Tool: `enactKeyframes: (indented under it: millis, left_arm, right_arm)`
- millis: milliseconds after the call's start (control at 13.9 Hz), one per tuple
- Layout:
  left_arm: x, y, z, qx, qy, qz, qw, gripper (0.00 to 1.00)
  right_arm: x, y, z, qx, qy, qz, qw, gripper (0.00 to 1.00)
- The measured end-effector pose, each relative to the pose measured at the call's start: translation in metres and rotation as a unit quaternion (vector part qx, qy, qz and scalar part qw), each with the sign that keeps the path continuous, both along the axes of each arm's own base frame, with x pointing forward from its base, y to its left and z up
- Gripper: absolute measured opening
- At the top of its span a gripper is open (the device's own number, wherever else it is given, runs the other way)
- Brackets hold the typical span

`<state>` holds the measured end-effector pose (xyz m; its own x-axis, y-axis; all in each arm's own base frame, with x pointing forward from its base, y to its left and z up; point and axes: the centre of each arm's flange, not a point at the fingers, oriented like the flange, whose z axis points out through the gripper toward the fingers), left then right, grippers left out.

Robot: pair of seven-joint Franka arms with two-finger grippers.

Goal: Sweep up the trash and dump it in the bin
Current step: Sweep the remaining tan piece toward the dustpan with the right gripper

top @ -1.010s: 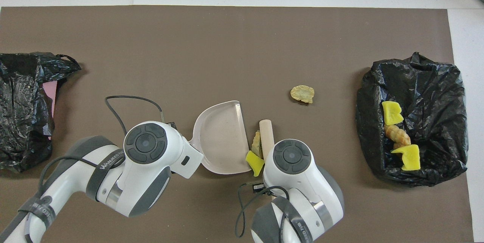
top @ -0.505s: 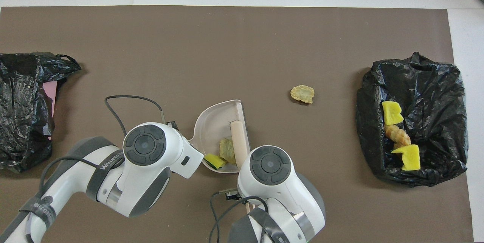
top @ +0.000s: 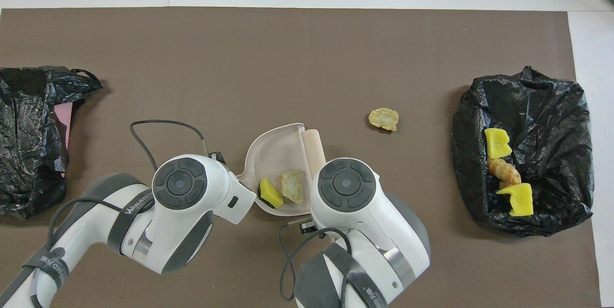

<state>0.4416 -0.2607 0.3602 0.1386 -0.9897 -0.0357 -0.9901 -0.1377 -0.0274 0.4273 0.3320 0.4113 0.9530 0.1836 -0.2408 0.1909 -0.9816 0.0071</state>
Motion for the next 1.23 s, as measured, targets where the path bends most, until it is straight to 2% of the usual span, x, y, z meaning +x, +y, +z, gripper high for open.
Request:
enactKeyframes:
  millis: [144,433,577,721,938,1227]
  left_arm:
    - [0.003,0.005,0.0,0.0,0.0,0.006,1.0,0.31]
    - [0.003,0.006,-0.001,0.0,0.001,0.006,1.0,0.31]
    - [0.003,0.006,-0.001,0.0,0.001,0.006,1.0,0.31]
    - [0.003,0.006,-0.001,0.0,0.001,0.007,1.0,0.31]
    - [0.003,0.006,-0.001,0.0,0.001,0.007,1.0,0.31]
    - [0.003,0.005,-0.001,0.0,0.001,0.017,1.0,0.31]
  right_arm:
    - [0.03,-0.035,-0.007,-0.019,-0.009,0.006,1.0,0.26]
    - [0.103,-0.115,-0.008,-0.076,-0.028,0.015,0.997,0.26]
    - [0.131,-0.152,-0.015,-0.108,-0.034,0.035,0.993,0.26]
    - [0.144,-0.173,-0.028,-0.128,-0.027,0.042,0.991,0.26]
    - [0.155,-0.173,-0.052,-0.134,-0.015,0.047,0.99,0.26]
    - [0.156,-0.176,-0.07,-0.13,0.003,0.045,0.99,0.26]
